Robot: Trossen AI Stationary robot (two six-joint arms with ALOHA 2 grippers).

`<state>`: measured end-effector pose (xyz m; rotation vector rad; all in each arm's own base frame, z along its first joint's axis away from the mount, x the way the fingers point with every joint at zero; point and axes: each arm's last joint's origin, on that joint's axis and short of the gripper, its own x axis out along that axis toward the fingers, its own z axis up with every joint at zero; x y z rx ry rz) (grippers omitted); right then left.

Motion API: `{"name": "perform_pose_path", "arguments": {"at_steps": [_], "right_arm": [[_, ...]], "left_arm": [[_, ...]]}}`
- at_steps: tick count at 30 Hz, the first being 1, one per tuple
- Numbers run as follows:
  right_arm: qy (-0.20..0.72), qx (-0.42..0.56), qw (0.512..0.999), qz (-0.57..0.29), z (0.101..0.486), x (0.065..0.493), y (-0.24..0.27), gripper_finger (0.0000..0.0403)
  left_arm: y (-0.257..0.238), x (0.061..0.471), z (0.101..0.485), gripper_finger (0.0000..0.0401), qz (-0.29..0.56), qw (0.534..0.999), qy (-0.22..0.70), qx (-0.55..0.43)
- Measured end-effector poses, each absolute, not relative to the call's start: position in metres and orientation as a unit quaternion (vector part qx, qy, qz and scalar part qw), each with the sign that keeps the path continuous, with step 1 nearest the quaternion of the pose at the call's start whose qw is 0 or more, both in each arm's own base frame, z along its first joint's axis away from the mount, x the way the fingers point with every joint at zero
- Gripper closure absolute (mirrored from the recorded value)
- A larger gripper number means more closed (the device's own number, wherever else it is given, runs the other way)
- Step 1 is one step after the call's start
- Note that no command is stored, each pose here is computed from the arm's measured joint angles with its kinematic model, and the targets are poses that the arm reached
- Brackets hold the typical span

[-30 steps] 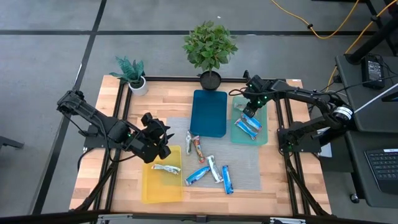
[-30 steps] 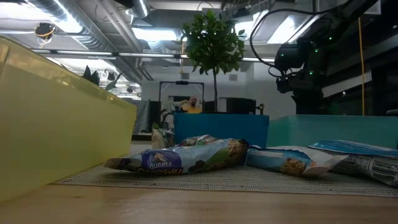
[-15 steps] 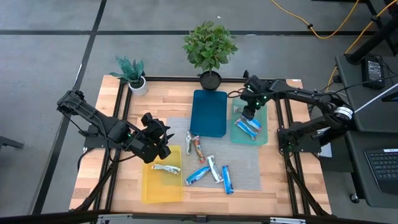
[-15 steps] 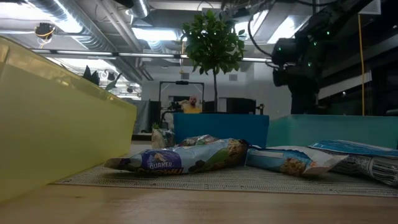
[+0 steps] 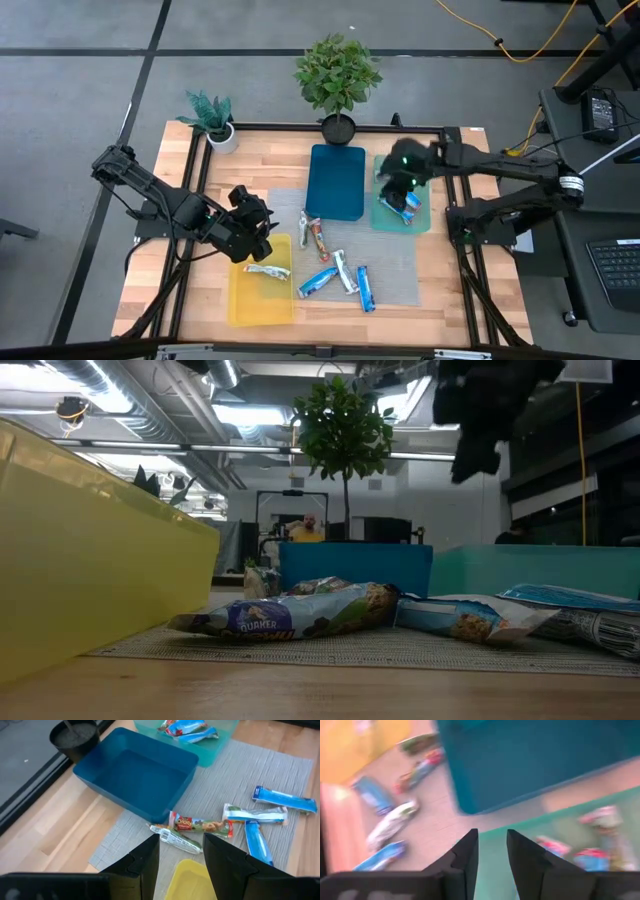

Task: Pick and place Granola Bars by type
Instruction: Put the blue granola bar into the blue bin

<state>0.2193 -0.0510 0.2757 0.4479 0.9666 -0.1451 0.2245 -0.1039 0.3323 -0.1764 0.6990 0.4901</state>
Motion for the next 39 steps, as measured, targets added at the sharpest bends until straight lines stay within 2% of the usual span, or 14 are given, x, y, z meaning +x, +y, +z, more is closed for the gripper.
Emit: {"name": "perform_pose_path", "arguments": {"at_steps": [6, 15, 20, 25, 32, 35, 39], "right_arm": [[0.465, 0.196, 0.863, 0.005, 0.284, 0.220, 0.015, 0.0306], [0.435, 0.083, 0.884, 0.152, 0.284, 0.215, 0.103, 0.0307], [0.444, 0.025, 0.871, 0.210, 0.275, 0.214, 0.124, 0.0307], [0.415, -0.060, 0.859, 0.293, 0.267, 0.221, 0.140, 0.0307], [0.395, -0.150, 0.831, 0.361, 0.252, 0.230, 0.149, 0.0304], [0.388, -0.202, 0.813, 0.385, 0.243, 0.234, 0.152, 0.0285], [0.389, -0.263, 0.787, 0.400, 0.227, 0.241, 0.155, 0.0235]], "left_arm": [[-0.104, 0.225, 0.332, 0.0258, 0.221, 0.909, 0.350, -0.050], [-0.104, 0.224, 0.332, 0.0258, 0.203, 0.910, 0.362, -0.014], [-0.105, 0.226, 0.333, 0.0258, 0.205, 0.913, 0.352, -0.031], [-0.107, 0.230, 0.336, 0.0258, 0.199, 0.921, 0.332, -0.041], [-0.108, 0.233, 0.336, 0.0258, 0.205, 0.924, 0.320, -0.043], [-0.109, 0.234, 0.334, 0.0258, 0.208, 0.923, 0.321, -0.047], [-0.110, 0.237, 0.331, 0.0258, 0.216, 0.920, 0.321, -0.058]]}}
